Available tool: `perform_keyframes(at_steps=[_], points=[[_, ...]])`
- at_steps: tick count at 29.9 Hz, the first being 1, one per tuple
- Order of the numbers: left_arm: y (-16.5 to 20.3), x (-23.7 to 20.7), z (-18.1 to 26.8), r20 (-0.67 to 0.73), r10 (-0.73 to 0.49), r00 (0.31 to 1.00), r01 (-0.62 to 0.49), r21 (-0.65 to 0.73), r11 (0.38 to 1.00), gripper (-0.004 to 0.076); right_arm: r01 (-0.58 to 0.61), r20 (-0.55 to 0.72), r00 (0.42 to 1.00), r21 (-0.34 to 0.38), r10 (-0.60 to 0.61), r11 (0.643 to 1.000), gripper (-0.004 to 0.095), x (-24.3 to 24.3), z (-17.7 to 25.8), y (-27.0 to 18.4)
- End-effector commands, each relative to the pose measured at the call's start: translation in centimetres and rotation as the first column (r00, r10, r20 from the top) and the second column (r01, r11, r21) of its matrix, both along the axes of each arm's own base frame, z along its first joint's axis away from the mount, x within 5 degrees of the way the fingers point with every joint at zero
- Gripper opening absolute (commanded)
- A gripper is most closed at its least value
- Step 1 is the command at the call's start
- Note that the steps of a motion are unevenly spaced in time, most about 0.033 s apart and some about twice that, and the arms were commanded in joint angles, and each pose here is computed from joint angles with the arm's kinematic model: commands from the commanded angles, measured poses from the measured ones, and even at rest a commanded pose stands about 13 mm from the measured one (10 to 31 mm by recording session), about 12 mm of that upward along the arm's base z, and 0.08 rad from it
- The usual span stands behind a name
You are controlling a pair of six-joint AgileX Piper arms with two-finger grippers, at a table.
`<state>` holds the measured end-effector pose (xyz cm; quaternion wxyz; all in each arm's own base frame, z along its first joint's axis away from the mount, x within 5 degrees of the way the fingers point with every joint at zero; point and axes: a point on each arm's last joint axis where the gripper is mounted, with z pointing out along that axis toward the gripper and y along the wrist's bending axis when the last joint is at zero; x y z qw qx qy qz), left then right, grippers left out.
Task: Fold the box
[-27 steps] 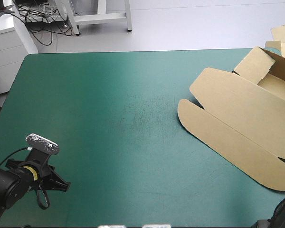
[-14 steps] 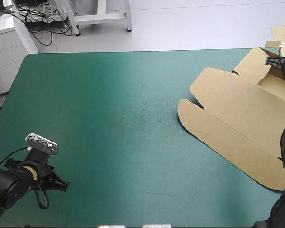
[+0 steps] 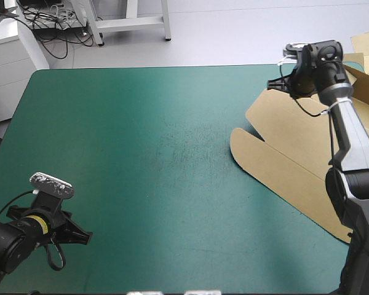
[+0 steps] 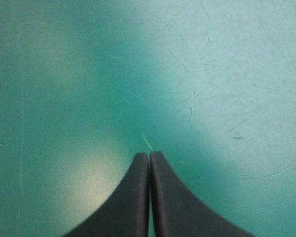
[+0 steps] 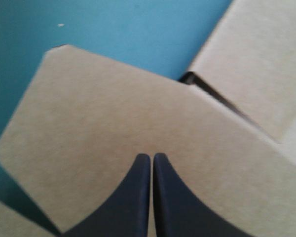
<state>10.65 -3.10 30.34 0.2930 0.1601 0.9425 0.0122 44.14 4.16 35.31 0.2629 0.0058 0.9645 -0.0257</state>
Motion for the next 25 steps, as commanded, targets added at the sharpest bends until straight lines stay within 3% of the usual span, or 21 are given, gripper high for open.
perform_keyframes(at_steps=[1,11,19,25], points=[[-0.1,0.0,1.3,0.103,-0.002,0.995,0.007,-0.053,0.999,-0.0010,-0.129,0.100,0.986,-0.025,0.131,0.991,-0.0001,-2.6,4.4,3.2],[1.0,-2.4,1.4,0.188,0.025,0.982,-0.004,-0.110,0.994,-0.0010,-0.323,0.095,0.939,-0.099,0.332,0.941,-0.0001,-7.1,6.0,7.9],[1.6,-3.6,-0.9,0.209,0.021,0.978,0.000,-0.099,0.995,-0.0010,-0.361,0.095,0.924,-0.103,0.371,0.927,-0.0001,-13.2,3.9,5.9],[1.4,-3.4,-2.4,0.186,0.018,0.982,0.001,-0.103,0.995,-0.0010,-0.383,0.137,0.913,-0.042,0.385,0.923,-0.0001,-20.3,-0.5,3.9]])
